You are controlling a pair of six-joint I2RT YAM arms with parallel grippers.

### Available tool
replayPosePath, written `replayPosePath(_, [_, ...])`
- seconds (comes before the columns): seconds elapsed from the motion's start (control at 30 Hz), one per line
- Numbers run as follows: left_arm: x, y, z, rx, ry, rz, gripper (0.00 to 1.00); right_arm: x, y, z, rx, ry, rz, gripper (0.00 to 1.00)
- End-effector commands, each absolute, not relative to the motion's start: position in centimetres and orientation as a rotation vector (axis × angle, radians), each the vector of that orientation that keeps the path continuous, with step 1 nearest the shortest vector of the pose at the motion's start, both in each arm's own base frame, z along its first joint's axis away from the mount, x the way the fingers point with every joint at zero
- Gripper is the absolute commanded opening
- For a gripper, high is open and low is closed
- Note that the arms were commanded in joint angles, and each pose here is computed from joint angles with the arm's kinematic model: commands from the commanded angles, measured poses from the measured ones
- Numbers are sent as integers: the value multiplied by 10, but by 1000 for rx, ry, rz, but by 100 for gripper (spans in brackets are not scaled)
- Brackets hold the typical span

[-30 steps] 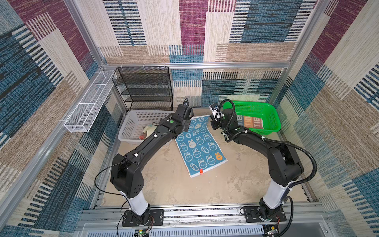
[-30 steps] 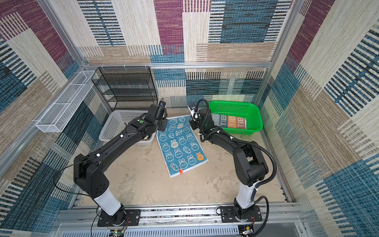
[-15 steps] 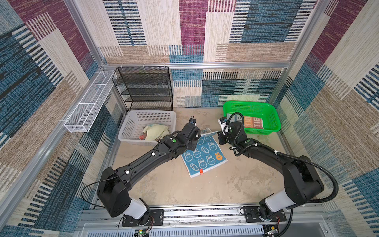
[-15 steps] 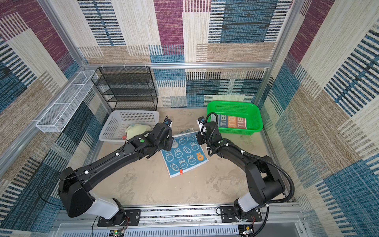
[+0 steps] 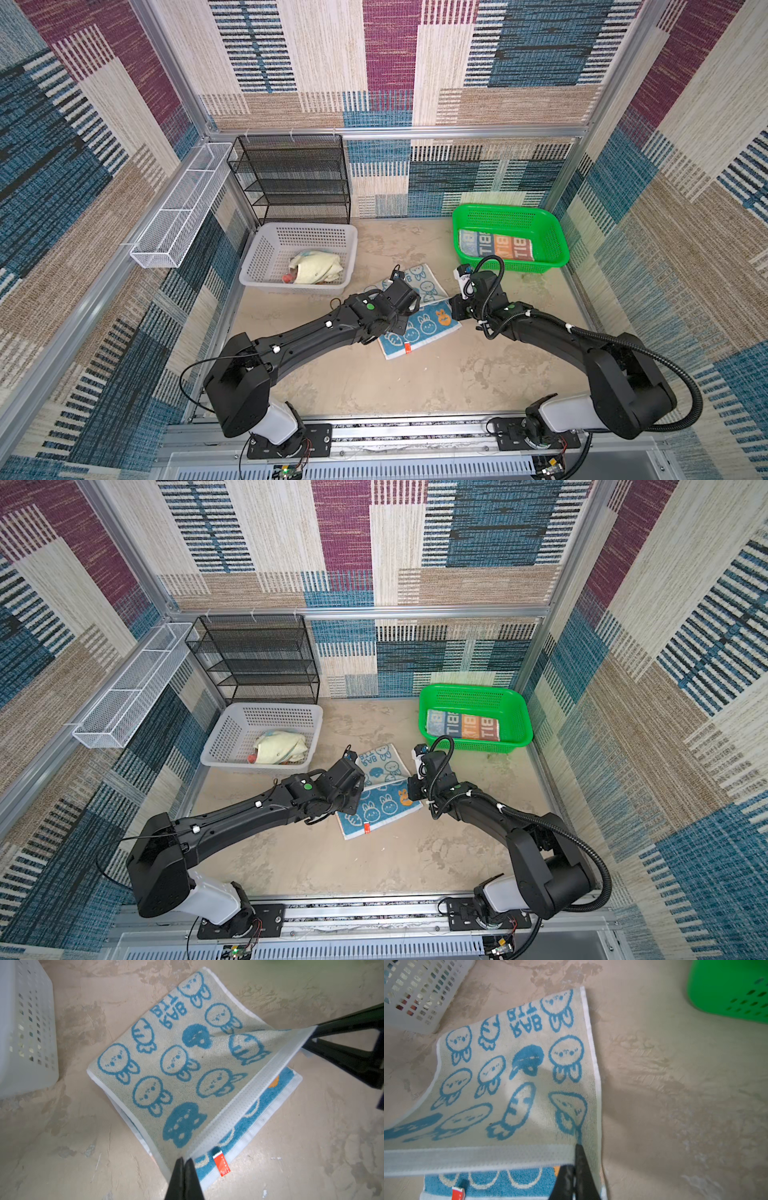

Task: Fold and stack the towels
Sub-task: 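Fold the held edge over toward the robot with both grippers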

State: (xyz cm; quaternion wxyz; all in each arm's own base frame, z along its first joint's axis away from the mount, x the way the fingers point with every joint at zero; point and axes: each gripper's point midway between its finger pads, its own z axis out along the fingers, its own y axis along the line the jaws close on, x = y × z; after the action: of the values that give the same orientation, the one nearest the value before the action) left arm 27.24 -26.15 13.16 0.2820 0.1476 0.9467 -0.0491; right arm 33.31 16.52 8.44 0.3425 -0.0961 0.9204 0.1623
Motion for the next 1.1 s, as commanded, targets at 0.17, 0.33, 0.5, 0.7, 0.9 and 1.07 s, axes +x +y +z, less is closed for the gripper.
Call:
replayPosePath(0.17, [251,-240,97,385,2646,50,0,312,159,57,-137,2494,439,0])
replayPosePath(0.33, [250,-241,90,406,2647,89,0,306,165,57,-151,2489,465,0])
replayPosePath(0.5, [256,-244,111,396,2596,59,0,311,165,78,-167,2437,452,0])
replayPosePath(0.7, [249,-243,136,413,2563,-27,0,303,165,91,-173,2408,463,0])
replayPosePath(0.9, [232,-245,115,427,2622,-17,0,289,171,80,-167,2431,540,0])
replayPosePath(1.07, [224,-245,83,449,2675,70,0,277,177,57,-167,2489,604,6])
